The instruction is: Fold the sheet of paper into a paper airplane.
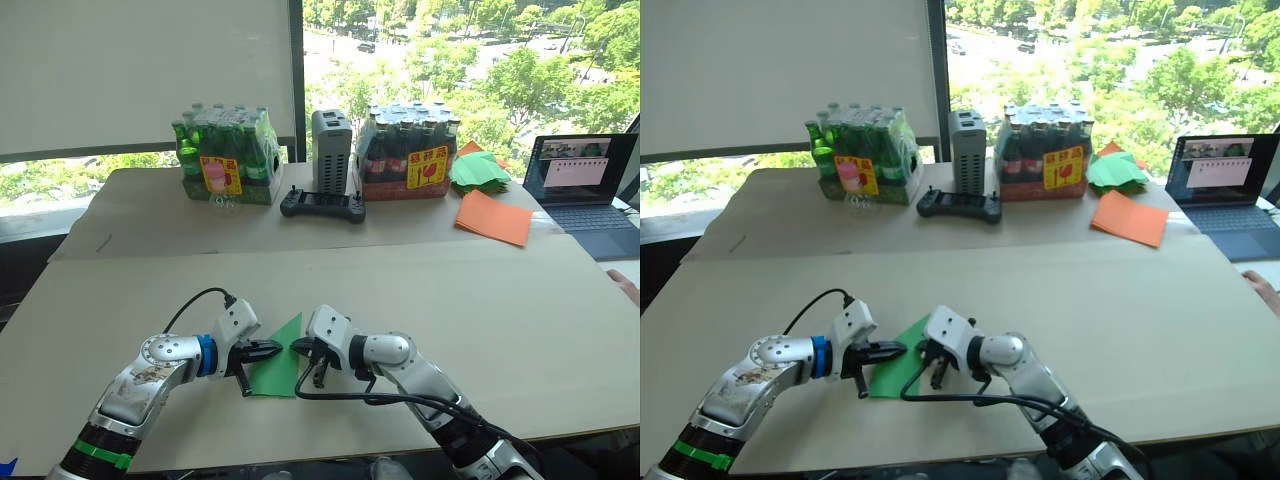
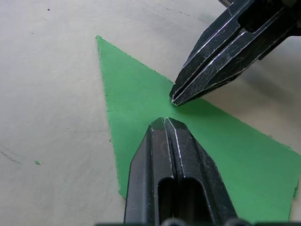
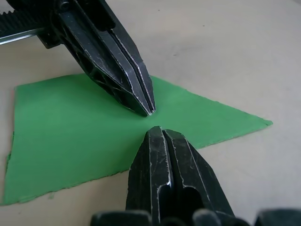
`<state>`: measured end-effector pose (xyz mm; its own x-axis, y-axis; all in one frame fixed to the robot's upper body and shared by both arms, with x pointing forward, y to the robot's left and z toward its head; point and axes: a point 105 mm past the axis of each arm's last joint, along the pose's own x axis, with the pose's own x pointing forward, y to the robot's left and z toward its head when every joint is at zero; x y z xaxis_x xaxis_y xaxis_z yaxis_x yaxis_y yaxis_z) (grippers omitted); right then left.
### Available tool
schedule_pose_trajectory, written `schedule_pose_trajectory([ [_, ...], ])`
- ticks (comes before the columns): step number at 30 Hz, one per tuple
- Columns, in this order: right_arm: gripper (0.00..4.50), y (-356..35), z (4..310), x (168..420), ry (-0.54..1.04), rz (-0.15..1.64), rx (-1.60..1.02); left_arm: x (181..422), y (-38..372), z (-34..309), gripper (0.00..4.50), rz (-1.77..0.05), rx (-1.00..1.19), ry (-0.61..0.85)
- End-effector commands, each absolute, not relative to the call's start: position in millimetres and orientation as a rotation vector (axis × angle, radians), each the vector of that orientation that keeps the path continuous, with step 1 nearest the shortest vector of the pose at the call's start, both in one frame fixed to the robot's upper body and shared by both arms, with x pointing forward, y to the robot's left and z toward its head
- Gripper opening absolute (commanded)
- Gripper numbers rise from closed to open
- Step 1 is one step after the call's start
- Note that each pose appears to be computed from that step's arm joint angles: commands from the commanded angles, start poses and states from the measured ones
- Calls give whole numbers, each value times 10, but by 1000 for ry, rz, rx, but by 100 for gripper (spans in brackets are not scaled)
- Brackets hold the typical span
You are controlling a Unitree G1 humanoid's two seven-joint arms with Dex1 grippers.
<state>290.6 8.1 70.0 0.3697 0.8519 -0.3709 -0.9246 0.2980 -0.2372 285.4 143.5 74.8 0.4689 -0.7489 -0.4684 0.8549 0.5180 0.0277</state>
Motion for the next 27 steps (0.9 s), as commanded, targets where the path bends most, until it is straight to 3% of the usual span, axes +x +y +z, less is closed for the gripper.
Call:
schedule_pose_trajectory([
  [1,0,69,447,2737,310,1249,-449,2865,1450,760,5,-991,298,431],
  [27,0,76,377,2217,382,1475,-498,2849,1480,744,5,-986,301,447],
])
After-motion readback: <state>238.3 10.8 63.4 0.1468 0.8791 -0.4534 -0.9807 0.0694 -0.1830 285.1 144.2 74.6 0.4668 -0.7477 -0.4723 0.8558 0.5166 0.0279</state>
